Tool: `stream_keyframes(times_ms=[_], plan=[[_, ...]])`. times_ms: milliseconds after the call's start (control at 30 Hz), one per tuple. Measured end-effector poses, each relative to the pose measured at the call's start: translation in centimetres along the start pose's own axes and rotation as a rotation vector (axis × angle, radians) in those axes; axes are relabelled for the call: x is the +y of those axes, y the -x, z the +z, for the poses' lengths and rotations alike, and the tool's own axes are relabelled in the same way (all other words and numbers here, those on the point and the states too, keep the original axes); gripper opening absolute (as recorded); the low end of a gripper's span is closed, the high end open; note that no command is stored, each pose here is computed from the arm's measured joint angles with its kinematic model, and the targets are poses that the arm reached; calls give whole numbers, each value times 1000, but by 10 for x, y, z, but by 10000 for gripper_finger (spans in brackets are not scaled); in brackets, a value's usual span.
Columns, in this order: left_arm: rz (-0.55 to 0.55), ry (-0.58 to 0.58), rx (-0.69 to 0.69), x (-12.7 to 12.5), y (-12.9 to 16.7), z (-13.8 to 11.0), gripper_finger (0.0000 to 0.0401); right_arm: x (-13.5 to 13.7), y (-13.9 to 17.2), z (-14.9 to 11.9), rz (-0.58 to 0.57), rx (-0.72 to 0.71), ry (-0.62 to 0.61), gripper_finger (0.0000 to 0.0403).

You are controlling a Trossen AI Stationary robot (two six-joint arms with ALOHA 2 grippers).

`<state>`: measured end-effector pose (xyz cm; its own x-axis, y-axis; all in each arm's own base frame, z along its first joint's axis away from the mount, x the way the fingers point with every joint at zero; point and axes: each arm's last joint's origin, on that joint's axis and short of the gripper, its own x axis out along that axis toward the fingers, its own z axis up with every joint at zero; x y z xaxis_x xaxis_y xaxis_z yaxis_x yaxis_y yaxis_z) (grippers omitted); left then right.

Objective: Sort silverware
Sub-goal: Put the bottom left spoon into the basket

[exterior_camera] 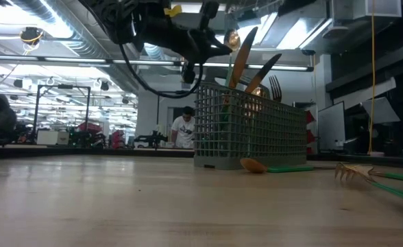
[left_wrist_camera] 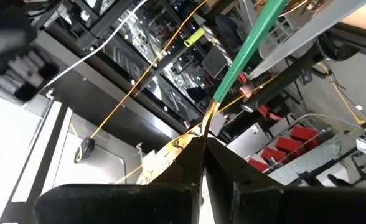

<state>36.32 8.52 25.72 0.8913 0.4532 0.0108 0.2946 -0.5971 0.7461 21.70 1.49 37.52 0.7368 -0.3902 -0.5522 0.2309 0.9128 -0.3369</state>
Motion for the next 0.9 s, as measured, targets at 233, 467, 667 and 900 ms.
stream_keyframes(times_ms=[233, 467, 667, 900], plan=[[43, 18, 23, 6, 1, 0, 4, -36, -16, 7, -88, -55, -50, 99], [53, 38, 15, 9, 2, 3, 4, -77, -31, 12, 84, -211, -126, 99], [57, 39, 10, 11, 3, 5, 4, -99, -56, 8, 149, -222, -166, 99], [60, 40, 7, 12, 3, 6, 4, -101, -95, 9, 230, -224, -141, 99]])
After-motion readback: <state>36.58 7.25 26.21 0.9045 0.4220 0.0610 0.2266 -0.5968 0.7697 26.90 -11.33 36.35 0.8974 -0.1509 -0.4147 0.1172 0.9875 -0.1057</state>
